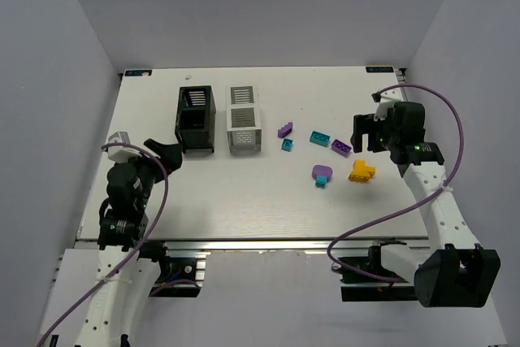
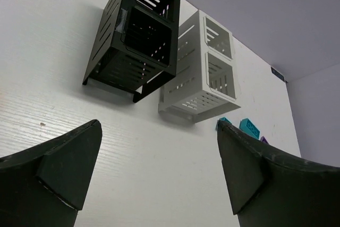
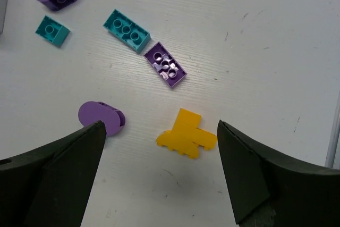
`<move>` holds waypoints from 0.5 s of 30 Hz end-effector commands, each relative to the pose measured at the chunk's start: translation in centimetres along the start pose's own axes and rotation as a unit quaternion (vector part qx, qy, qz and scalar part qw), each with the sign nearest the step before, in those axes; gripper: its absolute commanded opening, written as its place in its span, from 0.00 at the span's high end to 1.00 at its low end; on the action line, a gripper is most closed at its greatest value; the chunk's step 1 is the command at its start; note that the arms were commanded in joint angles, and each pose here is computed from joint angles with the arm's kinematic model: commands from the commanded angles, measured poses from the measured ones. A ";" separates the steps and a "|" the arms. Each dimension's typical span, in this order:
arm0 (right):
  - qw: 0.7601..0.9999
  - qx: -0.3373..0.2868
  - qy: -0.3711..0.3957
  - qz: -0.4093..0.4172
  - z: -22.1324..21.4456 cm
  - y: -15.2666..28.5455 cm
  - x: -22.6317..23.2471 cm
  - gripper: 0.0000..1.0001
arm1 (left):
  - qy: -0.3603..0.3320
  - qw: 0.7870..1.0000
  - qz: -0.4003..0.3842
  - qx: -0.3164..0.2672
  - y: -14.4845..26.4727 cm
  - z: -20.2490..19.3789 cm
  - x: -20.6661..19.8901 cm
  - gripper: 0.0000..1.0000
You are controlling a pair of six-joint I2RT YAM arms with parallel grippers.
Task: Sort the legos into containers by color
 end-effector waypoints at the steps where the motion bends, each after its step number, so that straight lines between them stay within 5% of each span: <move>1: 0.998 -0.023 0.017 0.052 1.2 0.3 0.9 0.10 | 0.010 1.000 -0.005 0.010 0.6 -0.2 -0.2 0.02; 4: 0.986 -0.028 0.109 0.124 0.3 0.5 1.9 0.11 | 0.014 1.000 0.012 0.019 0.6 -0.5 0.2 0.04; 6: 0.950 -0.045 0.202 0.234 -0.8 1.4 3.7 0.11 | 0.018 0.999 0.016 0.027 0.5 -0.7 0.4 0.16; 7: 0.929 -0.069 0.224 0.286 -0.8 1.8 4.7 0.11 | 0.019 0.999 0.016 0.030 0.4 -0.8 0.4 0.28; 8: 0.916 -0.072 0.246 0.308 -1.0 2.1 5.2 0.11 | 0.022 0.999 0.015 0.041 0.3 -1.1 0.4 0.64; 10: 0.882 -0.103 0.280 0.364 -1.3 3.0 6.4 0.11 | 0.023 0.998 0.014 0.063 -0.1 -1.6 0.3 1.00; 12: 0.844 -0.150 0.328 0.398 -1.3 4.1 7.4 0.11 | 0.025 0.996 0.021 0.083 -0.5 -1.9 0.4 1.00; 14: 0.830 -0.167 0.333 0.416 -1.3 4.1 8.9 0.19 | 0.026 0.994 0.031 0.105 -0.9 -2.2 0.4 0.99; 15: 0.835 -0.158 0.333 0.408 -1.2 3.9 9.4 0.46 | 0.027 0.990 0.052 0.130 -1.6 -2.9 0.9 0.78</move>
Point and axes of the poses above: each gripper's point midway between its finger pads, its own y axis back along the fingers, its own x axis along the line the jaws close on, z = x × y, the point moved 7 cm from there along y, back along the fingers, and after that the axes turned 10 degrees about y, right-handed, at the moved point
